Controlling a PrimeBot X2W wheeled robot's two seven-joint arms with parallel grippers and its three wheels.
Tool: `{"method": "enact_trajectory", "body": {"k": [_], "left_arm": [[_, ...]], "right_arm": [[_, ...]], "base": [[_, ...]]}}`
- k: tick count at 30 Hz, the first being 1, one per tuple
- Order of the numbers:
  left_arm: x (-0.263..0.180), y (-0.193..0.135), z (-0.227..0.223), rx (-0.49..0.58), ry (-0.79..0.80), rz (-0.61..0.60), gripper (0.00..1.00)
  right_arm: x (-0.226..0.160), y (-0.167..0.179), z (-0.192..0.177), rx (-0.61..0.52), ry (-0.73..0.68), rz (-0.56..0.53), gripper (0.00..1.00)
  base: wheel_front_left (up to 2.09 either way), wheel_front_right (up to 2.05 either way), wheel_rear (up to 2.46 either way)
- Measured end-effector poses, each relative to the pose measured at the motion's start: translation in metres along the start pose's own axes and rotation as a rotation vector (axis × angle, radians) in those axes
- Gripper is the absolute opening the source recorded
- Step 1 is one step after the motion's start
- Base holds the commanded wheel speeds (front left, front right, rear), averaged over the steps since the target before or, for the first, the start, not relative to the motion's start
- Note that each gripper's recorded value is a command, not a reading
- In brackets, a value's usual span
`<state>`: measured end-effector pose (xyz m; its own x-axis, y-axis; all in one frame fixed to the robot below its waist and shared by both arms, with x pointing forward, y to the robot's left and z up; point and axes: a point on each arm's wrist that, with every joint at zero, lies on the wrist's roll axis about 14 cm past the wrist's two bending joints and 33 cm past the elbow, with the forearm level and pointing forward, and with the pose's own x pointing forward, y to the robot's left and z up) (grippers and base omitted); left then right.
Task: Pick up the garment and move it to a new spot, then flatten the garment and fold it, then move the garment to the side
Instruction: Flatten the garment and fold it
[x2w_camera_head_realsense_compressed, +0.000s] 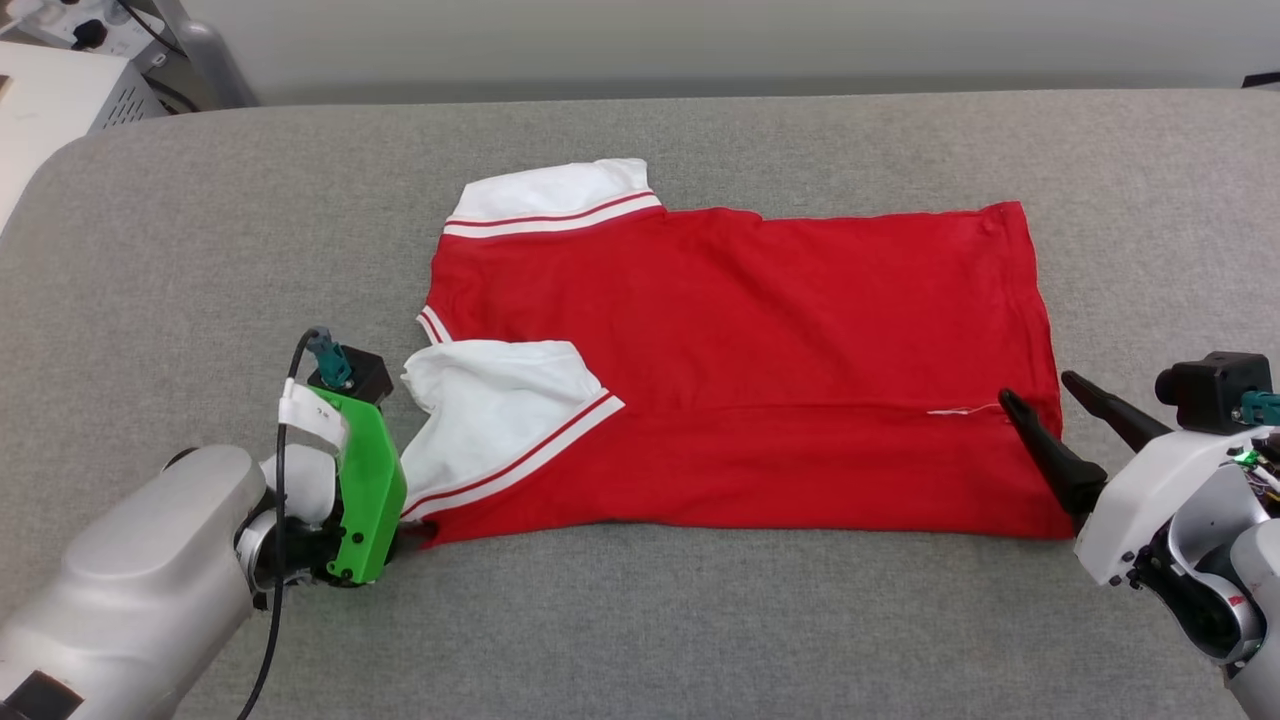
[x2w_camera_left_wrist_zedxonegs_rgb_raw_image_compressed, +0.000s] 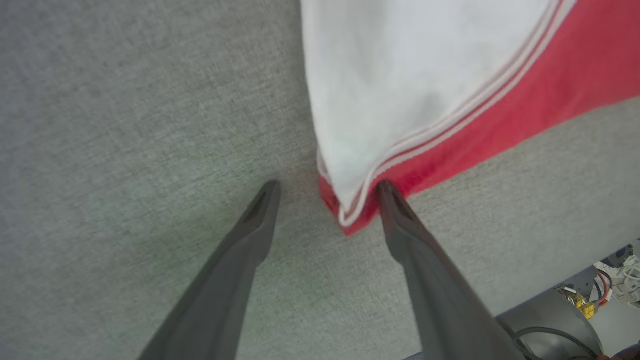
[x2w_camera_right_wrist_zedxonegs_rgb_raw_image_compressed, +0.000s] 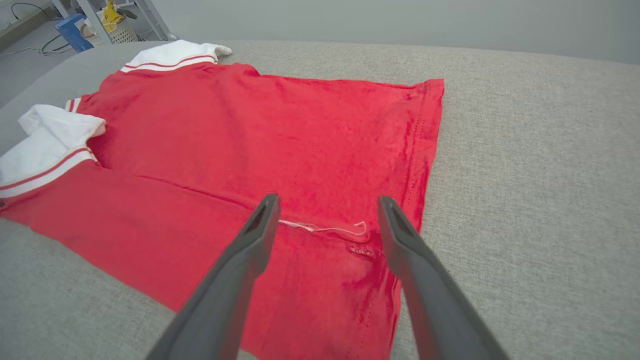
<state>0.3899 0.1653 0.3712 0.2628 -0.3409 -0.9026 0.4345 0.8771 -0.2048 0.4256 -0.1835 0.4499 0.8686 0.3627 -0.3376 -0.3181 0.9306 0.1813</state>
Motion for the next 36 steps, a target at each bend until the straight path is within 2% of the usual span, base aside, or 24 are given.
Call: {"method": "enact_trajectory", "body": {"k": [5, 6, 7, 8, 17, 23, 30, 36], "left_arm": [[0.011, 0.005, -0.002, -0.020, 0.011, 0.008, 1.00], [0.013, 0.004, -0.002, -0.019, 0.016, 0.008, 0.87], [0.013, 0.004, -0.002, -0.014, 0.019, 0.008, 0.26], [0.013, 0.005, 0.000, -0.012, 0.009, 0.010, 0.00], [-0.001, -0.008, 0.023, 0.019, -0.155, -0.013, 0.00], [-0.016, -0.017, 0.031, 0.075, -0.226, -0.030, 0.00], [-0.018, -0.025, 0.036, 0.104, -0.258, -0.051, 0.00], [-0.014, -0.024, 0.037, 0.108, -0.264, -0.052, 0.00]], "right_arm": [[0.001, -0.002, -0.006, 0.009, 0.014, -0.006, 1.00], [0.001, -0.002, -0.007, 0.011, 0.018, -0.006, 1.00], [0.001, -0.002, -0.008, 0.011, 0.019, -0.007, 1.00], [0.001, -0.003, -0.006, -0.001, 0.019, -0.007, 1.00], [-0.005, -0.013, 0.023, -0.153, 0.039, -0.013, 1.00], [-0.019, -0.026, 0.009, -0.227, 0.306, -0.023, 1.00], [-0.028, -0.033, -0.014, -0.175, 0.524, -0.031, 1.00], [-0.020, -0.029, -0.044, -0.112, 0.619, -0.028, 1.00]], "base": [[0.00, 0.00, 0.00], [0.00, 0.00, 0.00], [0.00, 0.00, 0.00], [0.00, 0.00, 0.00], [0.00, 0.00, 0.00], [0.00, 0.00, 0.00], [0.00, 0.00, 0.00], [0.00, 0.00, 0.00]]}}
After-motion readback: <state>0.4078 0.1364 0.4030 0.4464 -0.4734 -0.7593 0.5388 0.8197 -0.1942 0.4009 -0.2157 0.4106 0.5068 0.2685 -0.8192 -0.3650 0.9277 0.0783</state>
